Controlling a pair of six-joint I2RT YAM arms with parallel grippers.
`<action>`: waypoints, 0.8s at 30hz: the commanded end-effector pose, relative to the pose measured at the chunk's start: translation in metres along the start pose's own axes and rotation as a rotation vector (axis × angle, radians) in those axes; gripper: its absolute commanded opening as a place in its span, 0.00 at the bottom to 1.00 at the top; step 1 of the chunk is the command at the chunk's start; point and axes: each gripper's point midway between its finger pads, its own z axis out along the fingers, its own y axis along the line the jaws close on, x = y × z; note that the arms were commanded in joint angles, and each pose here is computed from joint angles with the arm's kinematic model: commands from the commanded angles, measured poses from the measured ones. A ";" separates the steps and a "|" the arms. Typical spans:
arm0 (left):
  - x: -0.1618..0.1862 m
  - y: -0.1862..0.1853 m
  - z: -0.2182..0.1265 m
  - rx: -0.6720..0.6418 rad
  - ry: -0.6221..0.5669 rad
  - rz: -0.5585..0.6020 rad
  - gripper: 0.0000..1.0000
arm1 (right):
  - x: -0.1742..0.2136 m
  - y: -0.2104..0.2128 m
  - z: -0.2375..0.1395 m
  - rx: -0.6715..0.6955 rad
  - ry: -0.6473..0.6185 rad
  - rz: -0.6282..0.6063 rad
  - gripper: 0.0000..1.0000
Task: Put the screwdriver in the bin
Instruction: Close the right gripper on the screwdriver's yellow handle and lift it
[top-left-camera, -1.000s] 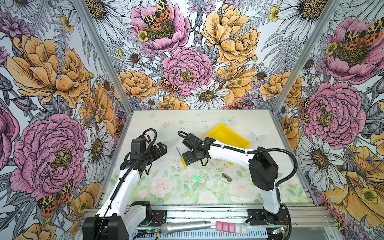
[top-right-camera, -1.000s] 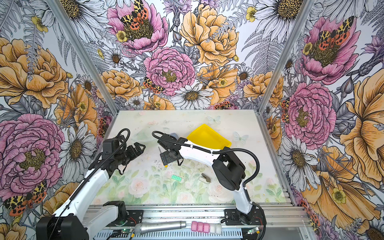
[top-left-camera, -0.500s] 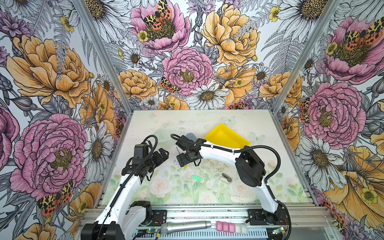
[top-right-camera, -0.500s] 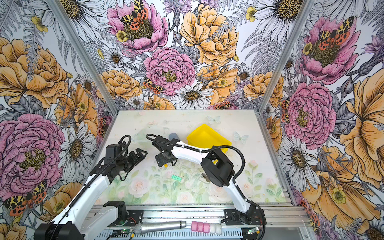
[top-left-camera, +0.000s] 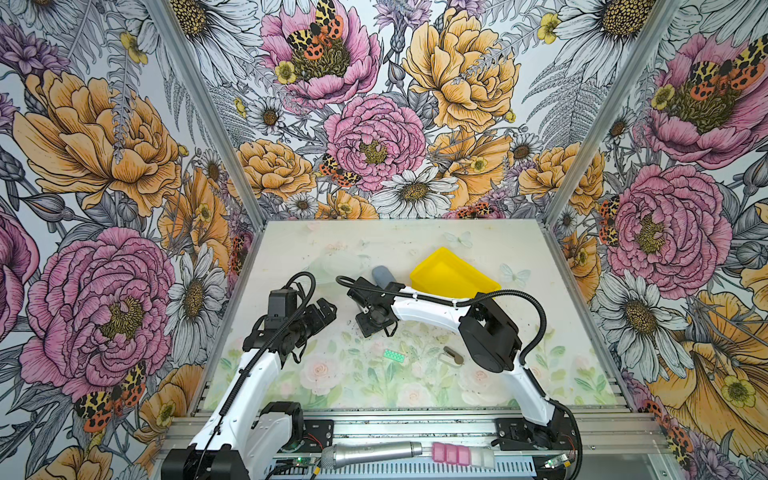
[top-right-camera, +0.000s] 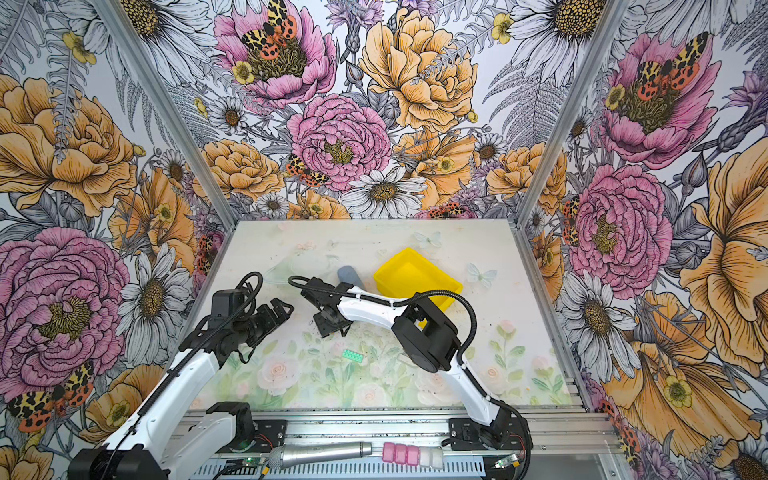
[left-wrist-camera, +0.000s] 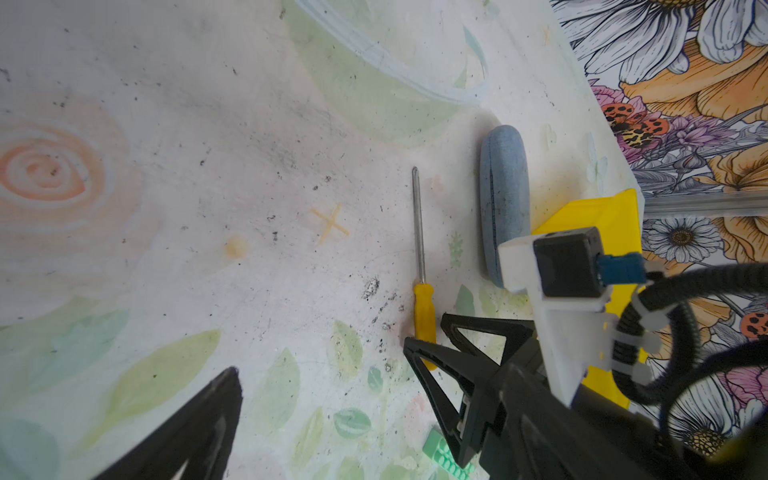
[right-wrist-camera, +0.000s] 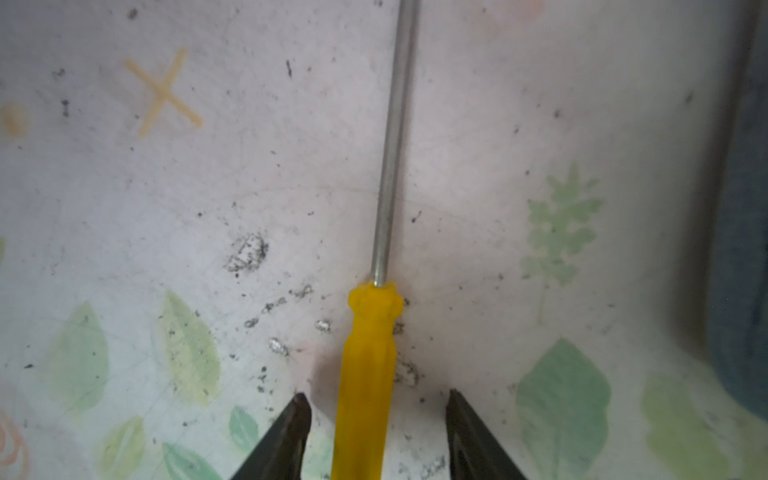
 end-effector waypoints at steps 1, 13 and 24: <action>-0.010 0.003 -0.002 -0.024 -0.033 0.020 0.99 | -0.007 0.006 0.006 -0.008 -0.016 -0.008 0.44; -0.016 0.005 -0.002 -0.048 -0.051 0.055 0.99 | -0.023 0.005 -0.011 -0.034 -0.065 -0.013 0.00; -0.032 -0.044 -0.013 -0.007 -0.116 0.290 0.99 | -0.060 -0.028 -0.124 -0.032 -0.292 0.024 0.00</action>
